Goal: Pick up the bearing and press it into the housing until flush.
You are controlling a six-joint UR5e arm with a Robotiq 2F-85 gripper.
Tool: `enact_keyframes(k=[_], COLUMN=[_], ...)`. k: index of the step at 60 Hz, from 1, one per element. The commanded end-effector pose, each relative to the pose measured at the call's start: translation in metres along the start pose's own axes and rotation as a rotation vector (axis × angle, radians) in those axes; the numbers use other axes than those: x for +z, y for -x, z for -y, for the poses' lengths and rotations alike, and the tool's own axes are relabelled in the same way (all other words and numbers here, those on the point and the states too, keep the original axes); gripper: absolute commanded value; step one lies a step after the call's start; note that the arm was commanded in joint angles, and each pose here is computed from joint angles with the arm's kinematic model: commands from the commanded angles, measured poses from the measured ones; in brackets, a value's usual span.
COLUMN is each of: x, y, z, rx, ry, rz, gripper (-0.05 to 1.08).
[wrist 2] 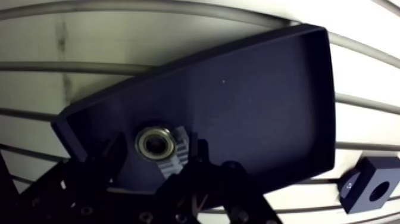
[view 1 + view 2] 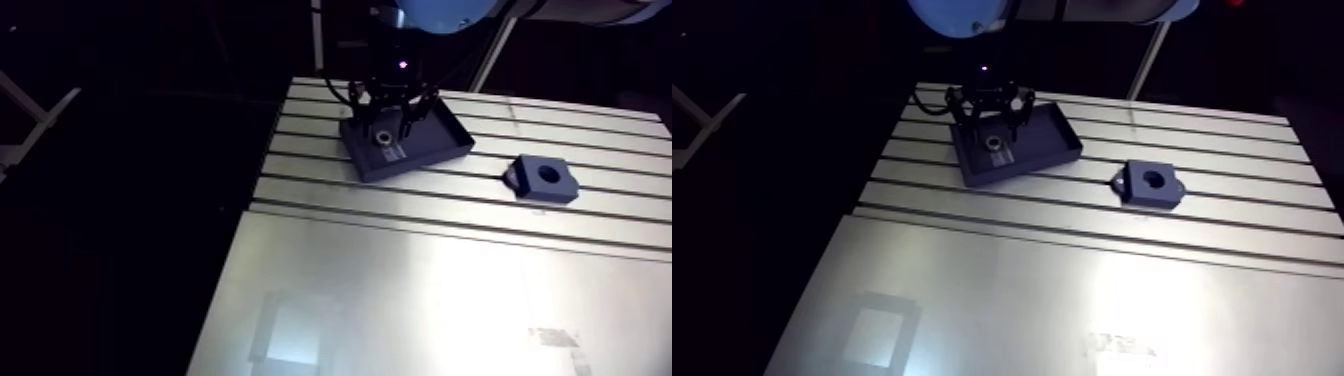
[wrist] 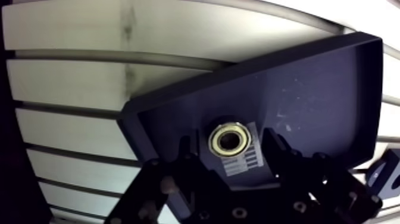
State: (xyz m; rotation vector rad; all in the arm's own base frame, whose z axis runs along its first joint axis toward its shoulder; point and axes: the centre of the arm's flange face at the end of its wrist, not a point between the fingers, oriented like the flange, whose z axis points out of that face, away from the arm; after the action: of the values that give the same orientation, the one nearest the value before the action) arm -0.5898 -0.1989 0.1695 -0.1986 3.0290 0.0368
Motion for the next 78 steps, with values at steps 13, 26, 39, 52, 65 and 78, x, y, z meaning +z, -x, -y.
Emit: enact_keyframes(k=[13, 26, 39, 52, 65, 78], x=[0.0051, 0.0048, 0.0039, 0.0033, 0.0023, 0.0032], y=[0.0001, 0.0005, 0.0007, 0.0003, 0.0002, 0.0001], z=[-0.0002, -0.0011, -0.0003, -0.0002, -0.0009, -0.0010], rx=[-0.003, 0.000, -0.003, -0.003, -0.002, 0.000], ry=[0.000, 0.000, 0.000, 0.000, -0.002, -0.002], rz=[0.009, 0.009, 0.007, 0.006, 0.004, 0.006], gripper=[0.43, 0.44, 0.44, 0.44, 0.46, 0.48])
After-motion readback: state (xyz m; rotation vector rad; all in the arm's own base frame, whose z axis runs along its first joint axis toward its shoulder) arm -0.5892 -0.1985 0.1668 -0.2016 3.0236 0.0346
